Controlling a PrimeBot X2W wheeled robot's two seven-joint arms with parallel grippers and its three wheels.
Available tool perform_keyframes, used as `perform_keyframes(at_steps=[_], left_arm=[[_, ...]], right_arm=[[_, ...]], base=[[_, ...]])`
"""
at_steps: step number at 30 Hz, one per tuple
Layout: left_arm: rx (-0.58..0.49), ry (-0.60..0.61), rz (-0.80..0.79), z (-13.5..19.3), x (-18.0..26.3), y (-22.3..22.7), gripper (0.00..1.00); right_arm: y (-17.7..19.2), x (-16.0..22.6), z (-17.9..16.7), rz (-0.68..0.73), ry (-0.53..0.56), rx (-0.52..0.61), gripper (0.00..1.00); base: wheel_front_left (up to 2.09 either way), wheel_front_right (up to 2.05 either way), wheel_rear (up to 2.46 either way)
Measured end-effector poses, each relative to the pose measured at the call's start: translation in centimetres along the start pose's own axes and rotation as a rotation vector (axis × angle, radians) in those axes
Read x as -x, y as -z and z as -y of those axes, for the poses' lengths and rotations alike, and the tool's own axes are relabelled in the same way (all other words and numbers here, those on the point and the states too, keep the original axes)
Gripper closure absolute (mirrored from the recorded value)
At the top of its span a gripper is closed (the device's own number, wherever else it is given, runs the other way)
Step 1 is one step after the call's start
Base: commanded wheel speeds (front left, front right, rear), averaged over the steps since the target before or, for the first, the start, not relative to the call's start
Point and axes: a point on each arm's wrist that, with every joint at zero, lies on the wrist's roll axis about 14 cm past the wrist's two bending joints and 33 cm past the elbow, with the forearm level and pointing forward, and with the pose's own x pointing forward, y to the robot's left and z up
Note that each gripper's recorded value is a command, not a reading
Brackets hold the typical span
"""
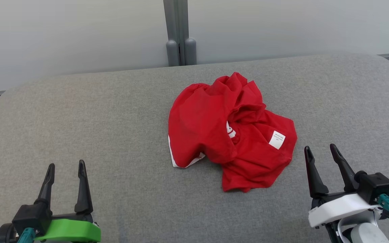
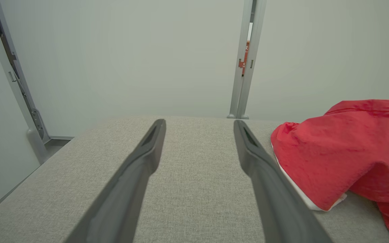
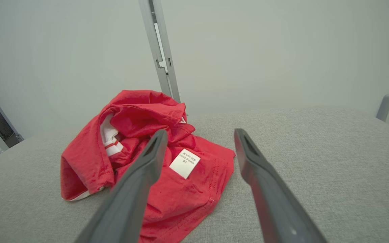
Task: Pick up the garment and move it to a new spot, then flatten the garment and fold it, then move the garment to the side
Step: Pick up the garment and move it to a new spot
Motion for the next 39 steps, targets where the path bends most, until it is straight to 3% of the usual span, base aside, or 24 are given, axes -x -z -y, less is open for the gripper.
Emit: perform_keyframes(at_steps=[6,11,26,33,39], left_arm=[[-0.005,0.025,-0.014,0.8,-0.2,0.6,0.00],[-0.016,0.115,0.008,3.1,-2.4,0.0,0.00],[-0.082,0.535,0.152,16.7,-12.7,-7.2,0.00],[-0.046,0.719,0.036,23.2,-14.6,-7.1,0.00],[-0.084,0.846,-0.184,26.7,-14.4,-3.2,0.00]], right_arm=[[0.2,0.1,0.1,-0.006,0.004,0.000,0.00],[0.4,-0.2,0.5,-0.014,0.009,0.003,0.00],[0.7,-0.3,2.2,-0.019,0.080,-0.024,0.00],[0.5,0.8,4.7,-0.019,0.160,-0.013,0.00],[0.4,1.9,6.3,-0.021,0.223,-0.014,0.00]], base=[[0.00,0.00,0.00],[0.00,0.00,0.00],[0.00,0.00,0.00],[0.00,0.00,0.00],[0.00,0.00,0.00]])
